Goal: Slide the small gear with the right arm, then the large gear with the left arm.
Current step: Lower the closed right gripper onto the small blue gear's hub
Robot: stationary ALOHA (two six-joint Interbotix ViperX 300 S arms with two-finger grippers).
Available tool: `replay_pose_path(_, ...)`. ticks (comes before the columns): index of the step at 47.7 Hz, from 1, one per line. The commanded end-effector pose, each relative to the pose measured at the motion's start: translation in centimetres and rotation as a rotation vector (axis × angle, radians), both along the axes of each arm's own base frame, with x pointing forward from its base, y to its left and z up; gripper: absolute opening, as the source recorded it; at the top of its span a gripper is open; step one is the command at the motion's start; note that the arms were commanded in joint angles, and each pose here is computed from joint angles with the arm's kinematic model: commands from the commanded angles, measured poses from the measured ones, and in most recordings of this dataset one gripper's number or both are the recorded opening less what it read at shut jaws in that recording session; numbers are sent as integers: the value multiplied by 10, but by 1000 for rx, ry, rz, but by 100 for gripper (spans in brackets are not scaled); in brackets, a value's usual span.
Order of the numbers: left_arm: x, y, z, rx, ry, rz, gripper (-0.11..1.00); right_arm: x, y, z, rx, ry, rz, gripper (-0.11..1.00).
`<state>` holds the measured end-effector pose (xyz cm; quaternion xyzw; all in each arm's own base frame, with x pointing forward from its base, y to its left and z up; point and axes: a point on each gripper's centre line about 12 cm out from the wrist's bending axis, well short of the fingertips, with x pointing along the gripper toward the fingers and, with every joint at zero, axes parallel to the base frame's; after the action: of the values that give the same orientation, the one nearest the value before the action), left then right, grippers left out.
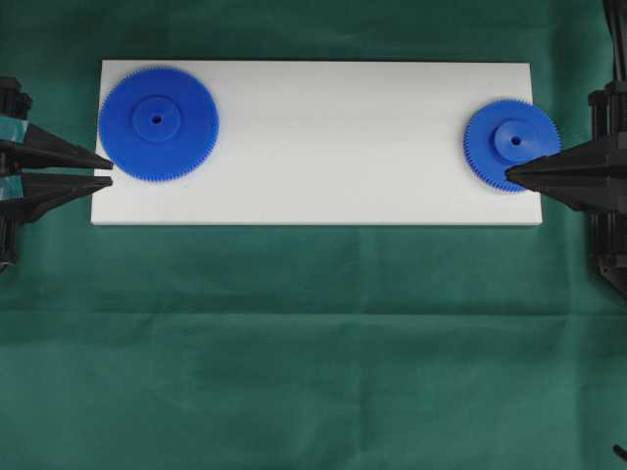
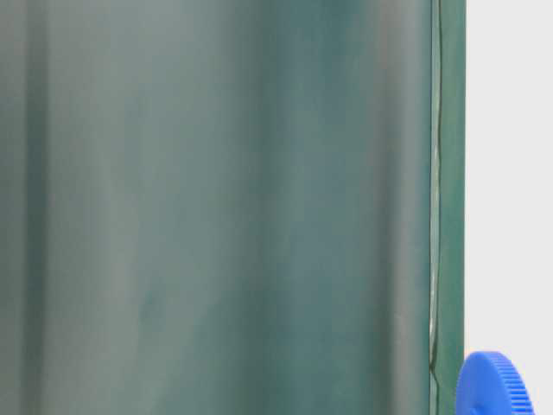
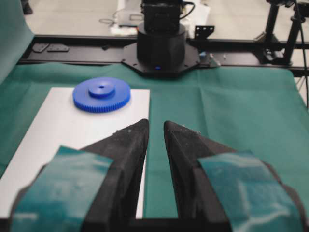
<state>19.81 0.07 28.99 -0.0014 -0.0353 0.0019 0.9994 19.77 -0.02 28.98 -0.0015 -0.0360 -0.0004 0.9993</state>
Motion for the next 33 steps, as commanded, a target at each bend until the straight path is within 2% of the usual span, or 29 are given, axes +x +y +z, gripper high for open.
replay_pose_path(1,2,0,10,5,-28,2,24,2,-1,4,8,-9,-4,50)
replay_pose_path(2,2,0,9,6,-26,3,24,2,-2,4,9,-6,-7,50)
replay_pose_path(7,3,0,9,8,-23,2,5,3,-3,0,23,17,-14,50)
replay_pose_path(10,3,1,9,11,-24,6,0,3,-5,-1,32,23,-22,50)
replay_pose_path(17,0,11,10,27,-30,58,0,1,-20,-2,40,29,-96,50)
replay_pose_path(27,-4,42,8,25,23,214,0,-7,-57,-4,63,79,-287,50)
replay_pose_path(33,-7,56,4,15,68,286,0,-13,-69,-4,88,89,-355,50)
